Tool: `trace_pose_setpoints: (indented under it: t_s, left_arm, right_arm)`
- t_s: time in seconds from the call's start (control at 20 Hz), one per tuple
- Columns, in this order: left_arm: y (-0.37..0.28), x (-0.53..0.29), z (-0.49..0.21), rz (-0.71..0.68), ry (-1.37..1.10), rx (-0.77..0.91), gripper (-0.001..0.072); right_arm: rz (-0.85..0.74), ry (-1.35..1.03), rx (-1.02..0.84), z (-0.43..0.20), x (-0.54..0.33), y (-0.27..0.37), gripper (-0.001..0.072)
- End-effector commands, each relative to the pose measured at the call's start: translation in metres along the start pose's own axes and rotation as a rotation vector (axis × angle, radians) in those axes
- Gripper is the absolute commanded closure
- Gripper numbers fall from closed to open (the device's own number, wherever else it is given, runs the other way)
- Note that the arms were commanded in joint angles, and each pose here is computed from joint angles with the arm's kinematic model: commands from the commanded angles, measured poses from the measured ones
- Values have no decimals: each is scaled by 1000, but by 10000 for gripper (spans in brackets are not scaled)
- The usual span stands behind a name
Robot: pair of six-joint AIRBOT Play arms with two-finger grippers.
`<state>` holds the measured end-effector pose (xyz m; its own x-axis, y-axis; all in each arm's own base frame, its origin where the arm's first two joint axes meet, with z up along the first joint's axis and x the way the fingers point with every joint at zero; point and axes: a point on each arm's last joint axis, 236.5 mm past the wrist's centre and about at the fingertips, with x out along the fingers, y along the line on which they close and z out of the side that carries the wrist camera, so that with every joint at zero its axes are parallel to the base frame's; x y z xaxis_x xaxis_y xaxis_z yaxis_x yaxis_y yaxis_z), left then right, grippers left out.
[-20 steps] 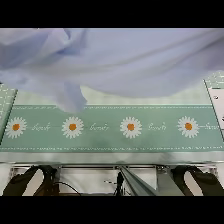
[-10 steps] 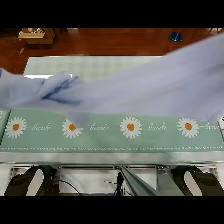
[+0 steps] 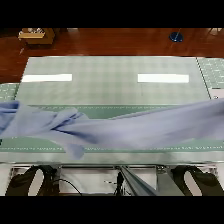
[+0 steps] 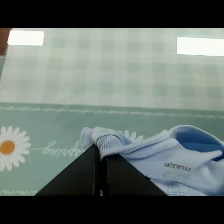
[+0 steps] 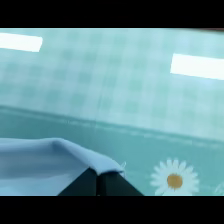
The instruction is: Fold the shirts.
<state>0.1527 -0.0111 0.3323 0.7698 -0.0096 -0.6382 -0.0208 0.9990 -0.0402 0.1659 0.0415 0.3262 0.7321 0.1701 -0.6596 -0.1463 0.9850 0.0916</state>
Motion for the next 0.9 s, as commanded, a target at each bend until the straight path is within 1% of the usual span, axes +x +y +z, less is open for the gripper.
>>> trace_pose_setpoints:
  t_s: [0.0,0.15,0.25,0.35,0.45,0.6,0.75,0.85]
  left_arm:
    - [-16,56,-50,-130,228,-20,685]
    - [-31,109,-105,-237,446,-94,685]
    - [-31,143,-133,-257,521,-144,685]
    - [-32,177,-159,-273,567,-189,684]
    - [-33,213,-183,-287,583,-229,684]
    - [-35,264,-195,-317,535,-287,684]
    - [-36,307,-197,-338,510,-358,684]
    - [-38,331,-197,-354,507,-372,684]
  right_arm:
    - [52,213,47,-43,47,-4,704]
    - [139,452,102,-98,114,-6,704]
    - [150,493,141,-116,163,-16,703]
    - [142,488,167,-122,207,-29,703]
    - [127,460,177,-116,244,-42,703]
    - [104,426,215,-107,292,-60,703]
    - [180,454,268,-112,330,-52,703]
    - [207,488,288,-122,351,-46,703]
